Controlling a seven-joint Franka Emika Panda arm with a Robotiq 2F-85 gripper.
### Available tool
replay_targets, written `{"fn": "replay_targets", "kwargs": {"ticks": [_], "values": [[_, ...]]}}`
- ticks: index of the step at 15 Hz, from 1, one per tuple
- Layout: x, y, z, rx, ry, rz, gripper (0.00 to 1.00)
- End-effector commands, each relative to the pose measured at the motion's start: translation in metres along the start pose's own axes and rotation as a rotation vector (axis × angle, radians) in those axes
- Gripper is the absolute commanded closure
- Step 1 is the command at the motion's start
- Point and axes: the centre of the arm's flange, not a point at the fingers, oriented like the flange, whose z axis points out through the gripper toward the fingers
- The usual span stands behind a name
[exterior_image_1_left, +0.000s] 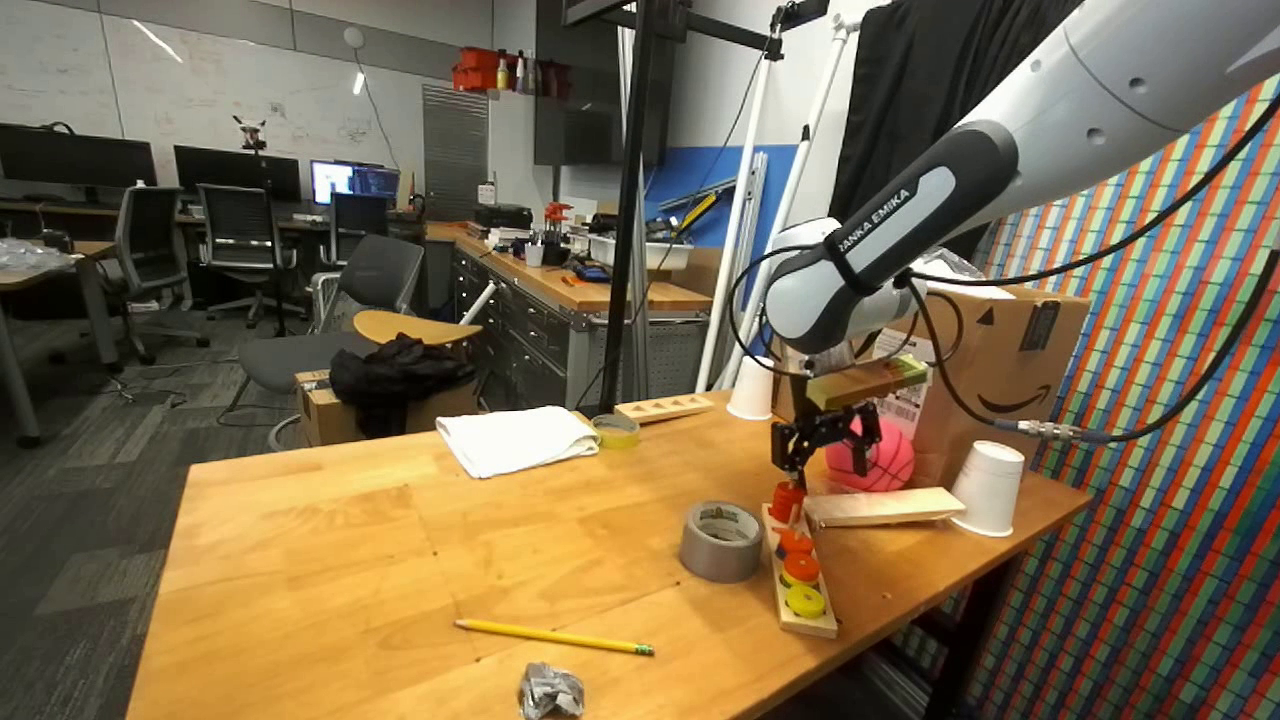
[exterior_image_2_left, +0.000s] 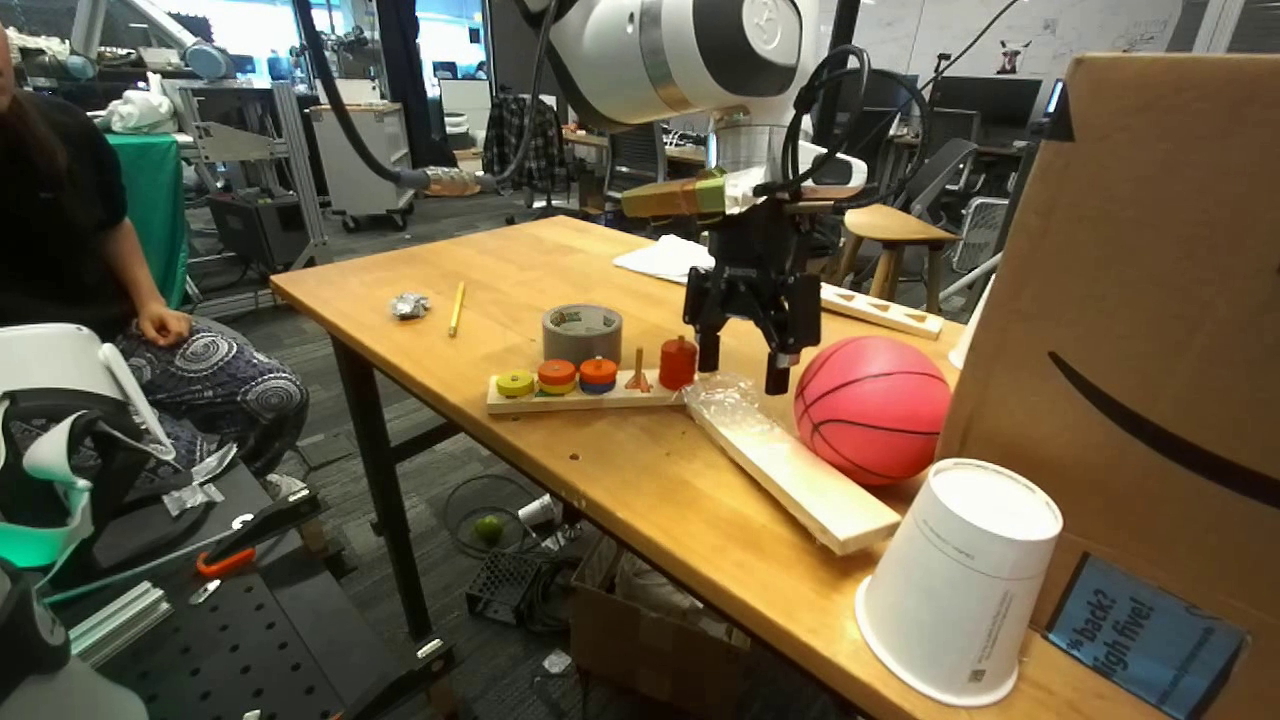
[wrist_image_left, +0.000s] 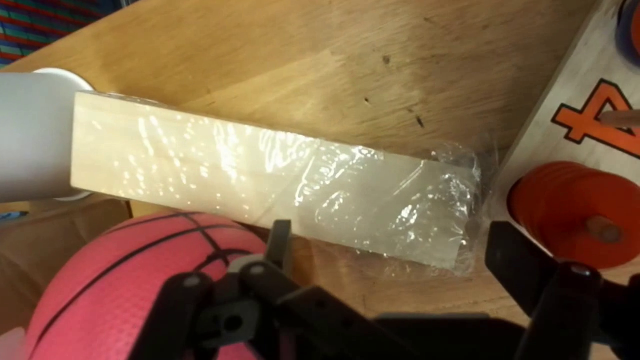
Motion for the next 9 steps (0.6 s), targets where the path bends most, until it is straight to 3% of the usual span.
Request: {"fn": "replay_targets", "kwargs": {"ticks": [1,9], "values": [[0.007,0.003,-0.001,0.043,0.033,0.002,0.00],[0.008,0.018,-0.006,-0.088,0.076,0.027,0.00]]}}
